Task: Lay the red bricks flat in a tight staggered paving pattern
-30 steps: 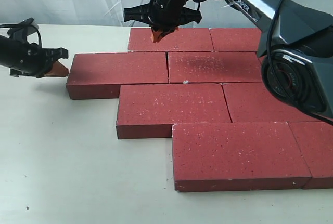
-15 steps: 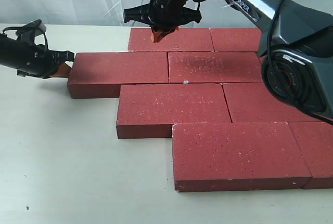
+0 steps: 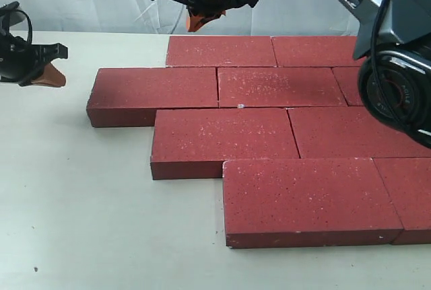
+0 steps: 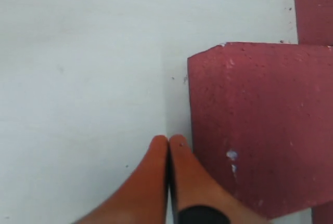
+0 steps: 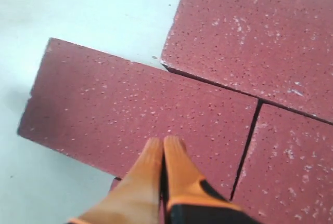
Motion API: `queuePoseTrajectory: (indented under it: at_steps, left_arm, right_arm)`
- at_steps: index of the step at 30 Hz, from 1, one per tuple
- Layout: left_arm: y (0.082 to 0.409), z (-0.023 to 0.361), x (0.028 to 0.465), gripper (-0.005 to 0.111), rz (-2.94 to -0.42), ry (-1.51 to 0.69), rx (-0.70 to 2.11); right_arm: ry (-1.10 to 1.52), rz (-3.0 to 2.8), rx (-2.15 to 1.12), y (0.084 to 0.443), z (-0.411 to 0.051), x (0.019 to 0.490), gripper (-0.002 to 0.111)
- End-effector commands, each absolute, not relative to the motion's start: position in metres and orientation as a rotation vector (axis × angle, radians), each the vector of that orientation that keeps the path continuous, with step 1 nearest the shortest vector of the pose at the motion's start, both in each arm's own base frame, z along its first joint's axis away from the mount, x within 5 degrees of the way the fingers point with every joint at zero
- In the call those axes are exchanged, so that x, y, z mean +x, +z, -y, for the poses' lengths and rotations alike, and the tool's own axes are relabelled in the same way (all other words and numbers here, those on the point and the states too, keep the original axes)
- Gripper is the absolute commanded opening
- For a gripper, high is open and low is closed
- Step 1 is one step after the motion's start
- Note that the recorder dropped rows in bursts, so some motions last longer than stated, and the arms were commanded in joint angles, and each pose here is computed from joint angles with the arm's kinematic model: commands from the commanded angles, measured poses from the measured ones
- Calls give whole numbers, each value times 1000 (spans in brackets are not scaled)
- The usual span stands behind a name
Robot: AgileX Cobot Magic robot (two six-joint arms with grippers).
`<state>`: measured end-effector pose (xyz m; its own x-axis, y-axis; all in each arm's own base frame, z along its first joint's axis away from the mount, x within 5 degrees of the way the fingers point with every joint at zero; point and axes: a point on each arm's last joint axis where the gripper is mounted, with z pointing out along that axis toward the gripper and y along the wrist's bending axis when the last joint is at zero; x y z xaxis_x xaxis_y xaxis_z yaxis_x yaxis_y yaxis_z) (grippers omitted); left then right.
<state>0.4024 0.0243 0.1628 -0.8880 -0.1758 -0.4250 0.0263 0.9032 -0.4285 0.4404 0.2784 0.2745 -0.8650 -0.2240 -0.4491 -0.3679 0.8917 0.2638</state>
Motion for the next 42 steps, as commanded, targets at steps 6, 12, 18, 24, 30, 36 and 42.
queuePoseTrajectory:
  at_steps: [6, 12, 18, 24, 30, 36, 42]
  left_arm:
    - [203, -22, 378, 0, -2610, -570, -115]
    - [214, -9, 356, 0, -2583, -525, -81]
    - [232, 12, 338, 0, -2575, -447, 20]
    - [259, 29, 323, 0, -2542, -338, 119]
    - [285, 36, 305, 0, -2499, -322, 163]
    - [308, 37, 284, 0, -2479, -343, 196]
    - [327, 37, 266, 0, -2440, -346, 220]
  right_arm:
    - [600, -2554, -480, 317, -276, 426, -1]
    - [694, -2534, -526, 331, -277, 415, -1]
    - [659, -2579, -590, 334, -265, 396, -1]
    - [481, -2613, -619, 342, -240, 375, -1]
    - [418, -2638, -589, 351, -213, 357, -1]
    - [393, -2680, -505, 356, -175, 341, -1]
    - [360, -2716, -375, 359, -131, 324, -1]
